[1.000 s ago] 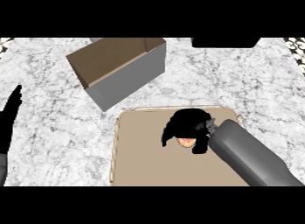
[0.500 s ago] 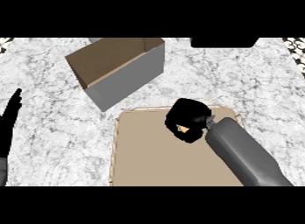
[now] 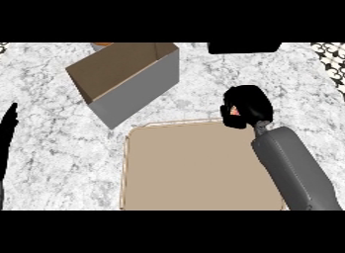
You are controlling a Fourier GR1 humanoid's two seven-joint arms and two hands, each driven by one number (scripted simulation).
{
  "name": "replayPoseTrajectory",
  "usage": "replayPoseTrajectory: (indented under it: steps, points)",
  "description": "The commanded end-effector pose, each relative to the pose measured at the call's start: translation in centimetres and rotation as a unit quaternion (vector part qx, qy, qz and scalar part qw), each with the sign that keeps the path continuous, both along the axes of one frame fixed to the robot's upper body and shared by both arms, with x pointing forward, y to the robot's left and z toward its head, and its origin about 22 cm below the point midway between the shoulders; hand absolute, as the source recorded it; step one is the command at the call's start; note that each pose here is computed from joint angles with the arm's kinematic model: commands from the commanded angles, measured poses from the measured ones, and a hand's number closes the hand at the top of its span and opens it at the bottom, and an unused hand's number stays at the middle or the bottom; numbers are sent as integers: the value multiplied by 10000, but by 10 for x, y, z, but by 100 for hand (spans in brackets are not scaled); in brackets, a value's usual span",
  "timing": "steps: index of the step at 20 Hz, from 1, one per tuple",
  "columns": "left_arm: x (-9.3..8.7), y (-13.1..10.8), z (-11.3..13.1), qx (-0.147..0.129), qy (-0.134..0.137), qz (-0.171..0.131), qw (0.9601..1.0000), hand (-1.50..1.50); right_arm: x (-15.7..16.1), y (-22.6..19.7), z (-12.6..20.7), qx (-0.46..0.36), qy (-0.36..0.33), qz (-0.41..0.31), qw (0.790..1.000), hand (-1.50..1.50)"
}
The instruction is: Pick the cupcake from the tray and place it in the cardboard box
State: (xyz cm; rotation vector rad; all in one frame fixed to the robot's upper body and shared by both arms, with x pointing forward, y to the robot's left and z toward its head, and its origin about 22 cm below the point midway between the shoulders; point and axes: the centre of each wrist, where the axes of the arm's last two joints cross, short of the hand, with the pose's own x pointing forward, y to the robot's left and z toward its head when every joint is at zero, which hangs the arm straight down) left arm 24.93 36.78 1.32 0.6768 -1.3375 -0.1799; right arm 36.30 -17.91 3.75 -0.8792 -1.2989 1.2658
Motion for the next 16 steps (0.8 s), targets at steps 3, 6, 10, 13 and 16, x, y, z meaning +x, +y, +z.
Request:
replayPoseTrajectory:
  steps: [3, 6, 10, 13, 16]
  points:
    - [9, -5, -2, 3, 1, -87, 10000, 0, -15, 13, 50, 239, -1310, -931, 9867, 150]
    - [8, -23, -2, -103, -21, -211, 9997, 0, -27, 21, 75, 296, -2038, -405, 9777, 150]
    - [2, 11, 11, 23, -96, -209, 9997, 0, -30, 61, 113, 616, -2264, -153, 9720, 150]
    - [10, -6, -3, -105, -5, -217, 9997, 0, -31, 77, 130, 868, -2071, 157, 9743, 150]
    - [18, -13, -6, -26, -85, -224, 9997, 0, -24, 111, 125, 1264, -1909, 223, 9732, 150]
